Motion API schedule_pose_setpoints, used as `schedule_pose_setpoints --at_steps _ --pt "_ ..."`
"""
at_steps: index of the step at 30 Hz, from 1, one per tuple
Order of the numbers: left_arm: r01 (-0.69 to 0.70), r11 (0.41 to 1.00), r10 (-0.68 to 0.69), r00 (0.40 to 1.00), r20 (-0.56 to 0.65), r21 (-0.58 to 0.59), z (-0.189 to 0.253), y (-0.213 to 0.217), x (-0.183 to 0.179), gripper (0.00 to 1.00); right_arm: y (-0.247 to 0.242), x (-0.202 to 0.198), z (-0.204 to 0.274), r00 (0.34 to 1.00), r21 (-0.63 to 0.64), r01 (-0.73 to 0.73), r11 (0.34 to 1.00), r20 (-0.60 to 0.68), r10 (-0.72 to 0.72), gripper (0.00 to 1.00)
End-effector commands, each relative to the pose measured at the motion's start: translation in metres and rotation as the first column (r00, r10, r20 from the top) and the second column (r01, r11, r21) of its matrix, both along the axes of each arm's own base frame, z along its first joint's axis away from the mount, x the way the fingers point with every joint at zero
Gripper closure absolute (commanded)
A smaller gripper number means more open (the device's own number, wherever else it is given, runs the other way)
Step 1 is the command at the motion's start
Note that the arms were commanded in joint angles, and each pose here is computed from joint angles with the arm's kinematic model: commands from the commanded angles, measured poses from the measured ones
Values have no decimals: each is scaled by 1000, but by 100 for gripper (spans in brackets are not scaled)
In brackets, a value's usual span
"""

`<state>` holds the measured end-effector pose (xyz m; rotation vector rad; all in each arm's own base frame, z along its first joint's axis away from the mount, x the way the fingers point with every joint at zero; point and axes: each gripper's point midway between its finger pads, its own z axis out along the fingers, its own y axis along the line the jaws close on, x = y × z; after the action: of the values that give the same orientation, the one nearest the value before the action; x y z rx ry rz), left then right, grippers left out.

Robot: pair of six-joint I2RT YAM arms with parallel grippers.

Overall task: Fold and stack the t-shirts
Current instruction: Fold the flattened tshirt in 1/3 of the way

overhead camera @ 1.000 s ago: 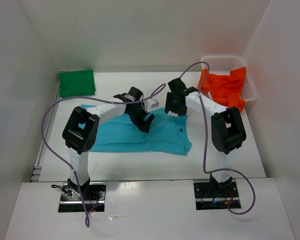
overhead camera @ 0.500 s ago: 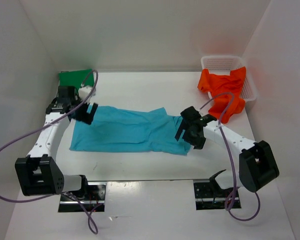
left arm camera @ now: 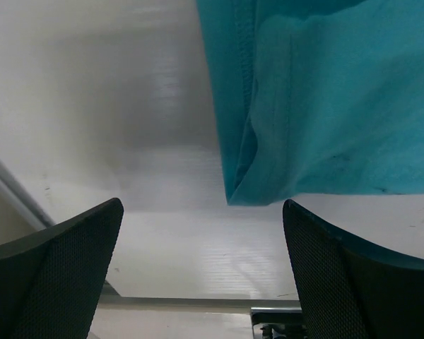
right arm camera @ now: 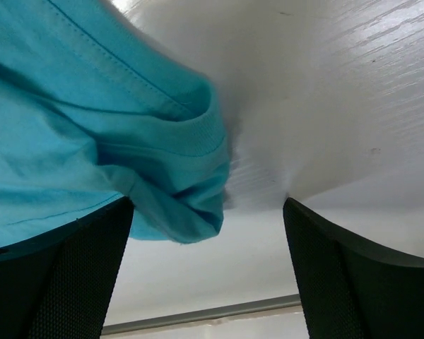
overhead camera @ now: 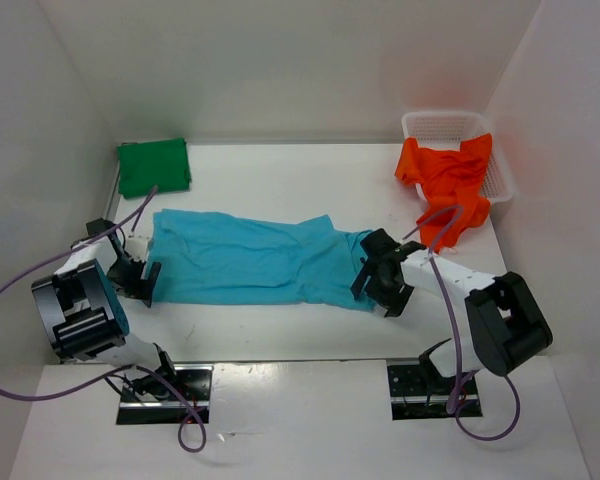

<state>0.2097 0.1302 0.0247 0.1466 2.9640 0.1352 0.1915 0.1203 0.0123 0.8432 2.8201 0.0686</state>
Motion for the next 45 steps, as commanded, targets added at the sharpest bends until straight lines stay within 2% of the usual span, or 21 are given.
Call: schedule_pose_setpoints --at_steps 1,2,3,5,6,7,8,9,11,12,15,16,21,23,24,26,27,31,34,38,45 --pt "60 998 -61 998 -14 -28 -7 -1 -1 0 8 9 -1 1000 36 9 999 29 -10 11" --pt "69 997 -70 997 -28 -35 -11 -3 -5 0 8 12 0 999 52 21 998 35 -23 17" --pt "69 997 -70 997 -32 -37 -14 -4 -8 0 9 11 0 999 60 20 998 30 -22 33" --pt "82 996 -84 995 -46 -43 -22 -5 -10 0 13 11 -4 999 94 -5 996 36 2 46" --pt "94 994 -97 994 -47 -61 -24 -7 -10 0 15 6 -9 1000 106 -17 994 10 16 61" --pt "95 993 -99 994 -52 -75 -27 -9 -10 3 15 6 -10 1000 101 -16 995 -1 16 70" --pt "94 991 -101 992 -70 -100 -33 -12 -12 16 14 5 -12 1000 96 -15 995 -11 16 79" --pt "96 989 -103 993 -63 -109 -33 -13 -8 28 13 4 -15 999 90 -25 996 -19 27 98" --pt "87 990 -96 993 -71 -114 -36 -7 -9 50 15 4 -5 1000 105 -28 994 -7 29 100" --pt "103 987 -112 992 -65 -120 -36 -8 -8 66 15 4 2 1000 109 -18 994 -5 18 100" --pt "101 987 -106 994 -37 -128 -24 2 -6 100 12 7 37 998 112 -19 994 58 12 100" --pt "101 988 -105 994 -27 -119 -18 7 -6 100 10 7 45 997 106 -17 994 70 10 100" --pt "104 992 -100 993 59 -67 16 27 -2 100 2 -4 62 996 85 -52 995 75 46 100" --pt "111 989 -104 992 75 -99 18 20 -2 99 6 -3 57 997 96 -56 994 57 50 100" --pt "116 986 -106 991 85 -117 20 15 -2 89 6 -2 53 997 88 -63 994 44 60 100" --pt "130 975 -110 987 114 -182 25 2 2 35 6 -3 51 998 84 -63 994 34 60 100" --pt "125 970 -101 988 121 -207 22 0 2 19 6 -3 50 998 84 -63 994 34 60 100" --pt "76 955 -30 987 159 -287 21 0 15 8 5 -1 57 995 86 -72 994 69 66 100" --pt "26 934 18 993 120 -357 5 -2 23 1 4 -1 55 995 86 -72 994 69 66 100" --pt "-17 897 56 996 75 -442 -8 -11 26 1 5 -1 57 995 90 -73 993 79 66 100" --pt "2 898 44 994 97 -439 -9 -14 34 1 7 4 58 993 97 -74 992 96 65 100"
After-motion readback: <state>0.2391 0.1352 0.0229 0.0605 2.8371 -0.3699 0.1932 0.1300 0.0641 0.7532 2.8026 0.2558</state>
